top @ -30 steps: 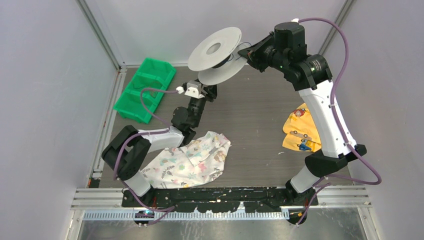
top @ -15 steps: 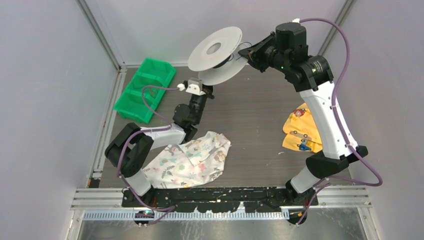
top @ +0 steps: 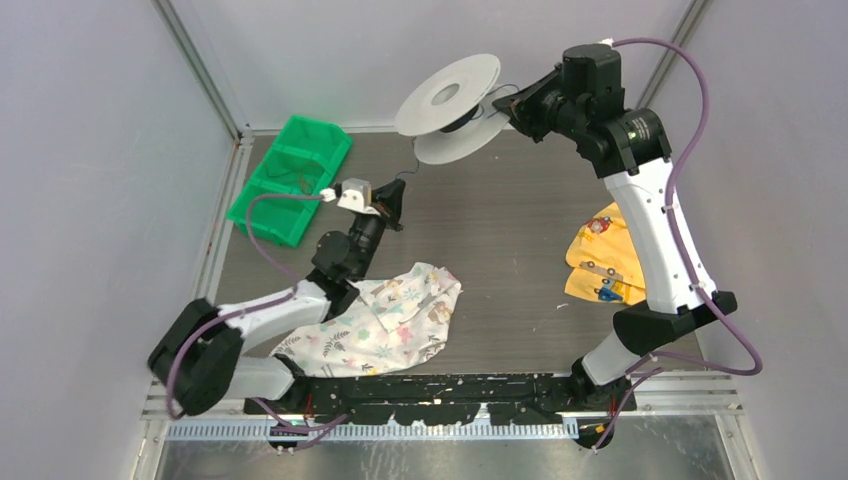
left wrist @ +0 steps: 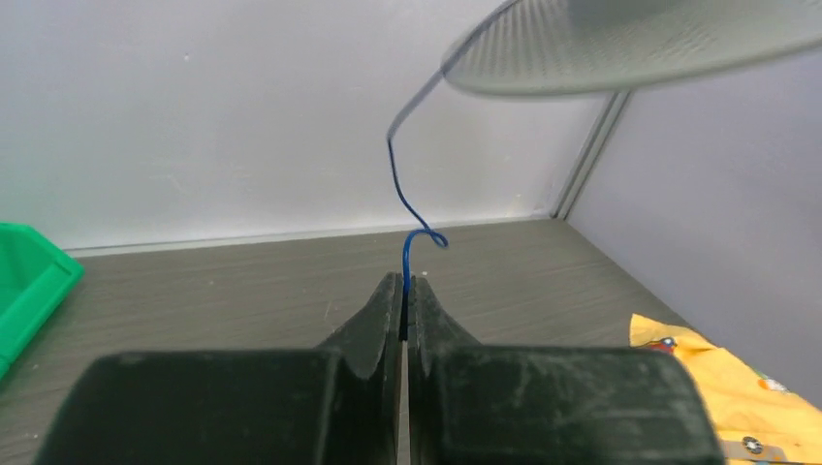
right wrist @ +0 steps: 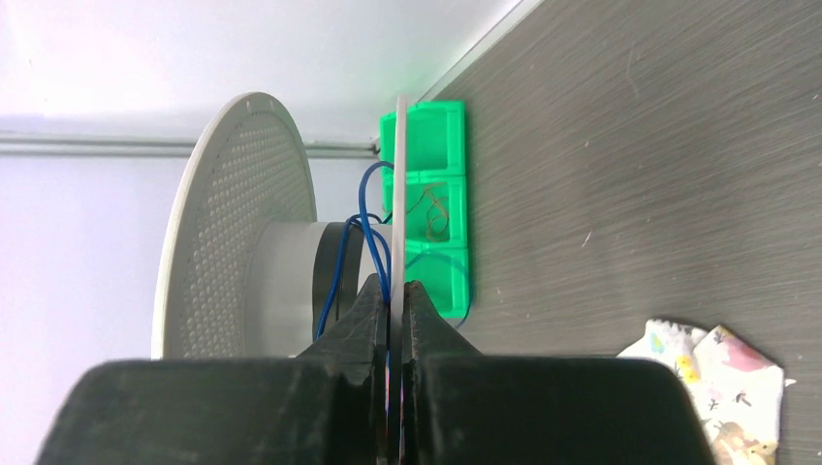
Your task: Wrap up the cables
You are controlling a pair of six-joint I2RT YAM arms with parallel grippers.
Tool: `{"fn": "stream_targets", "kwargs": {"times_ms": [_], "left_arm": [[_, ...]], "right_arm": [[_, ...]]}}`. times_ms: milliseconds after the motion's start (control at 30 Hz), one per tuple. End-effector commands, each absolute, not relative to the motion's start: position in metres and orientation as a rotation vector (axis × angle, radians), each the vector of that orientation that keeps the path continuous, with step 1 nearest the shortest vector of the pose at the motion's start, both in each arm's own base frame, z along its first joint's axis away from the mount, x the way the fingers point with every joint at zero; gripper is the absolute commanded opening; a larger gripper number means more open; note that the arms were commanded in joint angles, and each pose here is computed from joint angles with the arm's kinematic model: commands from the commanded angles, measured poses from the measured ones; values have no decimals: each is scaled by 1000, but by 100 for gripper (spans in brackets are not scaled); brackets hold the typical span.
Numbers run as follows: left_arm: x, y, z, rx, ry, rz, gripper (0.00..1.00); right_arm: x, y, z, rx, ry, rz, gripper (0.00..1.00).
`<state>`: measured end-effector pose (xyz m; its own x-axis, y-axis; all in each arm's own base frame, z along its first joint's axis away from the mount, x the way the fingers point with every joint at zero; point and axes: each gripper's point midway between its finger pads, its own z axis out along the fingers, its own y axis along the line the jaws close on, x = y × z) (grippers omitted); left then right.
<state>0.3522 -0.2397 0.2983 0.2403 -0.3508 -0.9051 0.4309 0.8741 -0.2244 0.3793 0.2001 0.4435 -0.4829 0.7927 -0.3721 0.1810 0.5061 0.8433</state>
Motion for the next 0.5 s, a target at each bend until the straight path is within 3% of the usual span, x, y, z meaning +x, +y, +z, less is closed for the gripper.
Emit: {"fn": "stream_targets", "kwargs": {"times_ms": [0, 267, 467], "left_arm": [[321, -232, 304, 110, 1367, -617, 0], [267, -209, 323, 224, 1469, -663, 0], [216, -229, 345, 505, 1555, -824, 0]], "right_arm": [[386, 189, 476, 739, 1841, 1022, 1], [394, 188, 445, 676, 1953, 918, 1], [401, 187, 422, 668, 2009, 848, 1]]}}
